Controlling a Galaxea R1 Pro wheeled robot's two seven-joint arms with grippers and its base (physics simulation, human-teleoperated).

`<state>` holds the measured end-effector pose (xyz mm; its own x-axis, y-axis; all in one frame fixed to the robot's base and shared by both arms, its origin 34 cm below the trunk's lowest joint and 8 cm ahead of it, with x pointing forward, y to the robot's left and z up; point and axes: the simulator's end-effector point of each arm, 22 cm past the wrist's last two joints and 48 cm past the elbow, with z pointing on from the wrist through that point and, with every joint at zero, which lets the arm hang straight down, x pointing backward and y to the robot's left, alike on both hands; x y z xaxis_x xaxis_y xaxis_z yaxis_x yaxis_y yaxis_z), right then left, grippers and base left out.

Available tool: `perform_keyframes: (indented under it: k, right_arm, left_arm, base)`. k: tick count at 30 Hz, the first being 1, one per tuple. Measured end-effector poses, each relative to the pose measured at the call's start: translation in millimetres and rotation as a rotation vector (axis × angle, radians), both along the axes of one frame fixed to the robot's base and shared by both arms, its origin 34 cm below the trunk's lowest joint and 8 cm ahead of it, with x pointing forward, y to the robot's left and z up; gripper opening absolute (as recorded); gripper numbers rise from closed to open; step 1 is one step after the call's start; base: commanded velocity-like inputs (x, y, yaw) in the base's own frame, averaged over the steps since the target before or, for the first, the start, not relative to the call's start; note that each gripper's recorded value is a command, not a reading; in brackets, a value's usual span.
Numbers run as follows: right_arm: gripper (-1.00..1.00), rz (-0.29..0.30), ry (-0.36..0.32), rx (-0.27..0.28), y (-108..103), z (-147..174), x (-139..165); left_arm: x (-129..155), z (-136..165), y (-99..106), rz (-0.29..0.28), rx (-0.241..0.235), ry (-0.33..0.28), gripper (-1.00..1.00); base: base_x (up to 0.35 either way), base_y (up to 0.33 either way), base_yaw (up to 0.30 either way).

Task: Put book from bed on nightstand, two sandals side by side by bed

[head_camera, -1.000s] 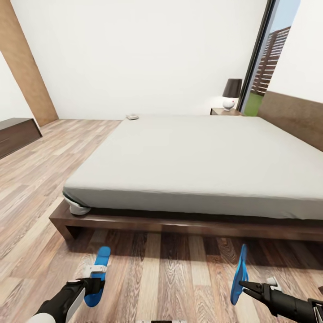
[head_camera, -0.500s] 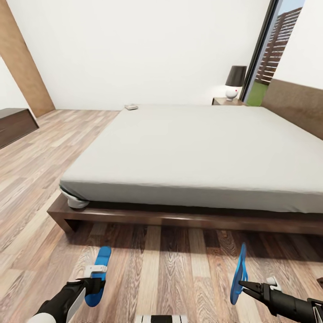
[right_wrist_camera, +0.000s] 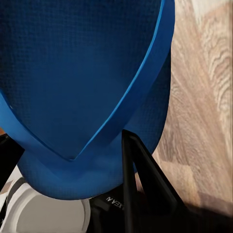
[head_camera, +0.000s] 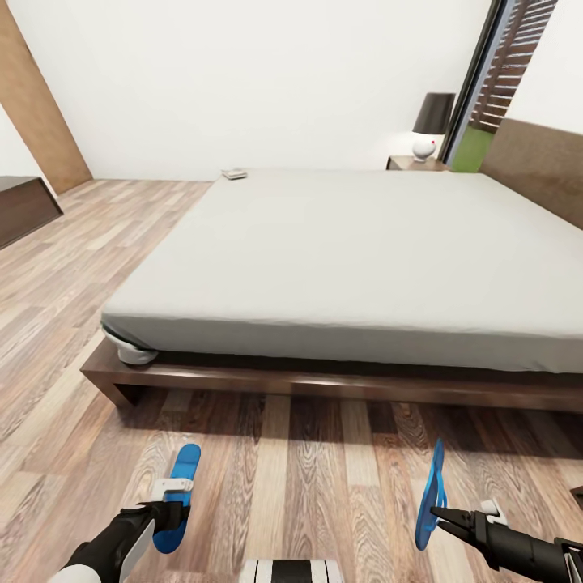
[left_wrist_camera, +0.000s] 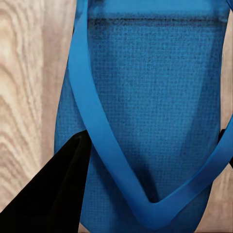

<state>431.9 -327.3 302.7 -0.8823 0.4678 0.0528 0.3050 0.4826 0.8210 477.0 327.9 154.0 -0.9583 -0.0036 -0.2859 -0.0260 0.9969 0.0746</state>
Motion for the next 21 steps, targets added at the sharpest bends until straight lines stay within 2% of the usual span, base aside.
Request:
perform_keyframes:
  k: [21]
  right_arm:
    - [-1.0, 0.0, 0.085, -0.001, 0, -31, -18]
  left_arm:
    - [-32, -35, 0, 0.0, -0.001, 0.086, -1.0]
  base:
    - [0.0, 0.0, 0.0]
